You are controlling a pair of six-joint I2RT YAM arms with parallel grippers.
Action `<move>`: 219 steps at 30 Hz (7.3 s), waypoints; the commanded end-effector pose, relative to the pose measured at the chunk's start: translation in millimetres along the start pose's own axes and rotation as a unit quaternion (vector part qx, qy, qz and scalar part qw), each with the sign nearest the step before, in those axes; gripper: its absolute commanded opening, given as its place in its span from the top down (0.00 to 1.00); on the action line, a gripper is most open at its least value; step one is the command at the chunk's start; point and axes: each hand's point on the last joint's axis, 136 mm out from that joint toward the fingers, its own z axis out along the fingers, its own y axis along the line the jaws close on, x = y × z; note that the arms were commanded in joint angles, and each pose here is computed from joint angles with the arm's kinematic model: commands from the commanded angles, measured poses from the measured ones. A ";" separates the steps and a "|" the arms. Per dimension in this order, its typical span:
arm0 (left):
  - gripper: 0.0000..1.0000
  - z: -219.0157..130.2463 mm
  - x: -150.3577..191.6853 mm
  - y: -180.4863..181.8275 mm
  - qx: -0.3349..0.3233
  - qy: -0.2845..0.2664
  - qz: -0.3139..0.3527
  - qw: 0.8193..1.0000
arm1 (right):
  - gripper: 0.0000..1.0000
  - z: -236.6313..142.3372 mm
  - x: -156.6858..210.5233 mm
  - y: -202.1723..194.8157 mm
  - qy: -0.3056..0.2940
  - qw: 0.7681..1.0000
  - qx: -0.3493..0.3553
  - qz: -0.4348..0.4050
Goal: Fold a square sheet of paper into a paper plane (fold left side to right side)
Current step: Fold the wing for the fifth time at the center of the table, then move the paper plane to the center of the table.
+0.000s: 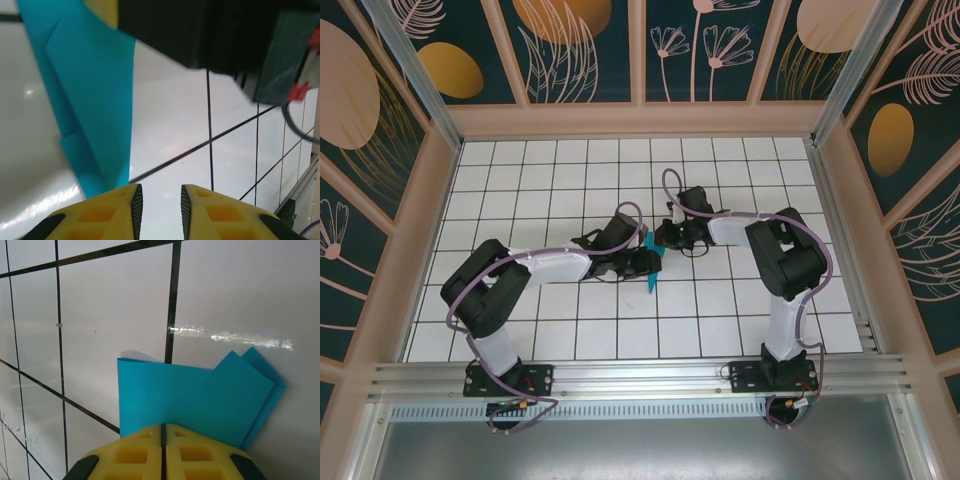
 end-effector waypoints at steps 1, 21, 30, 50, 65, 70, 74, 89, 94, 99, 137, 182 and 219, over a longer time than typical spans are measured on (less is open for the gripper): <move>0.71 6.4 -13.6 -11.6 0.011 0.001 0.032 0.999 | 0.90 13.1 18.0 -25.2 0.025 0.999 0.037 0.011; 0.72 34.8 17.7 30.8 -0.012 0.060 0.009 0.998 | 0.90 14.3 18.6 -28.1 0.025 0.999 0.042 0.014; 0.72 37.0 43.8 44.9 -0.028 0.095 0.020 0.995 | 0.90 16.2 19.4 -32.1 0.028 0.998 0.051 0.019; 0.74 24.1 72.4 43.9 -0.024 0.133 0.075 0.988 | 0.90 20.3 21.5 -37.1 0.036 0.997 0.059 0.026; 0.75 21.0 94.5 42.0 -0.025 0.163 0.103 0.981 | 0.90 22.4 22.1 -37.8 0.037 0.997 0.060 0.029; 0.75 17.4 101.9 44.5 -0.025 0.171 0.111 0.979 | 0.90 23.9 21.9 -38.6 0.038 0.997 0.060 0.030; 0.75 14.1 104.4 46.0 -0.026 0.175 0.112 0.978 | 0.90 25.1 22.3 -39.5 0.039 0.997 0.061 0.031; 0.75 8.3 122.3 47.6 -0.022 0.194 0.119 0.973 | 0.90 26.5 21.0 -40.5 0.038 0.997 0.063 0.031; 0.75 5.9 125.0 47.6 -0.022 0.194 0.119 0.973 | 0.90 26.4 21.0 -40.4 0.037 0.997 0.064 0.031; 0.75 2.3 126.6 48.1 -0.021 0.194 0.118 0.974 | 0.90 26.8 20.9 -41.1 0.037 0.997 0.064 0.032; 0.78 18.5 36.0 11.4 0.032 0.115 0.128 0.985 | 0.90 25.0 18.0 -36.2 0.039 0.997 0.059 0.025; 0.61 -137.2 -63.3 25.5 -0.108 -0.238 0.070 0.963 | 0.54 -75.4 -34.9 13.5 -0.071 0.983 0.168 -0.030; 0.55 -193.3 -79.8 32.2 -0.146 -0.346 0.048 0.925 | 1.00 -65.6 18.4 61.4 -0.013 1.000 -0.026 0.007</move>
